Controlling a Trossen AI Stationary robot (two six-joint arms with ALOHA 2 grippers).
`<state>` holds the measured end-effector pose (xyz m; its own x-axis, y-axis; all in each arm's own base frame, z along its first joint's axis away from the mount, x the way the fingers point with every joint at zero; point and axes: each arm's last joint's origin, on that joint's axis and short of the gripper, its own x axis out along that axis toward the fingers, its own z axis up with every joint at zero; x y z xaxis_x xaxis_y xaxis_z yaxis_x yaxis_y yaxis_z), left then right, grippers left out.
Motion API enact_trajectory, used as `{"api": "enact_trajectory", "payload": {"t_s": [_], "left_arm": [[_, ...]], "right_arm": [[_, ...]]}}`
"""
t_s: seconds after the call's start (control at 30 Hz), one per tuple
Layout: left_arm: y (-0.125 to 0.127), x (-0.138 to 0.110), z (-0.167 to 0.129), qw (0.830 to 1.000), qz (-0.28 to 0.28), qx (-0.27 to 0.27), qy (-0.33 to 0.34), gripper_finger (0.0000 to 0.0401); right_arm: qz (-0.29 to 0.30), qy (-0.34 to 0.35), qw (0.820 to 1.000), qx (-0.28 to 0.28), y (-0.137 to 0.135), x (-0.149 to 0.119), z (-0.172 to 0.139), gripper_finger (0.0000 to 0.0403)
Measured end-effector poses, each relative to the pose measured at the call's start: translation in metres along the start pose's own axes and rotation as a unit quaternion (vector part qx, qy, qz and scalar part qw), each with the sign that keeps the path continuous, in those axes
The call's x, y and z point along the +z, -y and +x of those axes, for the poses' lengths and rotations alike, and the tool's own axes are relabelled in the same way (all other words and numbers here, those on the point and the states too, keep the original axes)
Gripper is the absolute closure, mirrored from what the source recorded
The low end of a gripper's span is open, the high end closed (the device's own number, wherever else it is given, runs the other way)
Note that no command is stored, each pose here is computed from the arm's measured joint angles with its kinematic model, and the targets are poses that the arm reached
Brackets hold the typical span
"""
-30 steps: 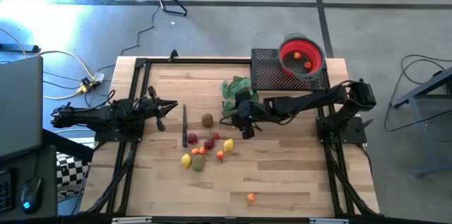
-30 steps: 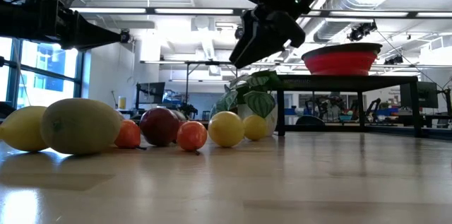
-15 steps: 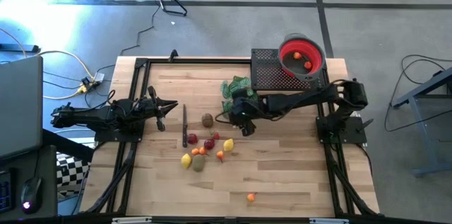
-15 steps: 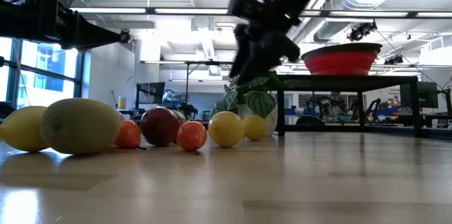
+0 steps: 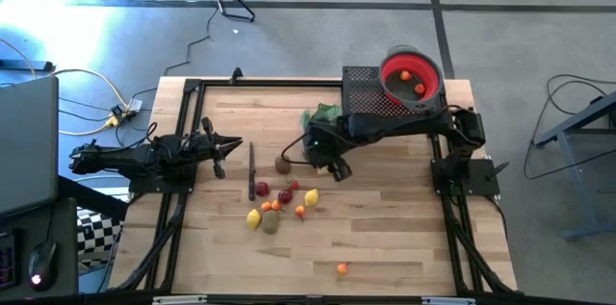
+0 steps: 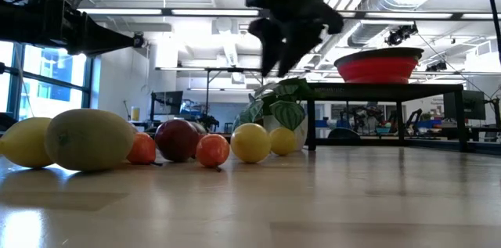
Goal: Pick & Place Fruit
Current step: Put the lemon into the red colander
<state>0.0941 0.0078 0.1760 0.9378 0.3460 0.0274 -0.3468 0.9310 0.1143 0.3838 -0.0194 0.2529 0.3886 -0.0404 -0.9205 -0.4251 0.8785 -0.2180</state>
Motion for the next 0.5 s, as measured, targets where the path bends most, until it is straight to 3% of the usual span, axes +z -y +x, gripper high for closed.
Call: {"api": "enact_trajectory", "payload": {"t_s": [0.33, 0.5], "left_arm": [[0.0, 0.0, 0.0, 1.0, 0.0, 0.0, 0.0, 0.0368], [0.0, 0.0, 0.0, 1.0, 0.0, 0.0, 0.0, 0.0368]], "right_arm": [[-0.036, -0.067, 0.996, 0.038, -0.019, 0.003, 0.043, 0.0177], [-0.066, -0.083, 0.994, -0.013, -0.019, 0.008, 0.054, 0.0177]]}}
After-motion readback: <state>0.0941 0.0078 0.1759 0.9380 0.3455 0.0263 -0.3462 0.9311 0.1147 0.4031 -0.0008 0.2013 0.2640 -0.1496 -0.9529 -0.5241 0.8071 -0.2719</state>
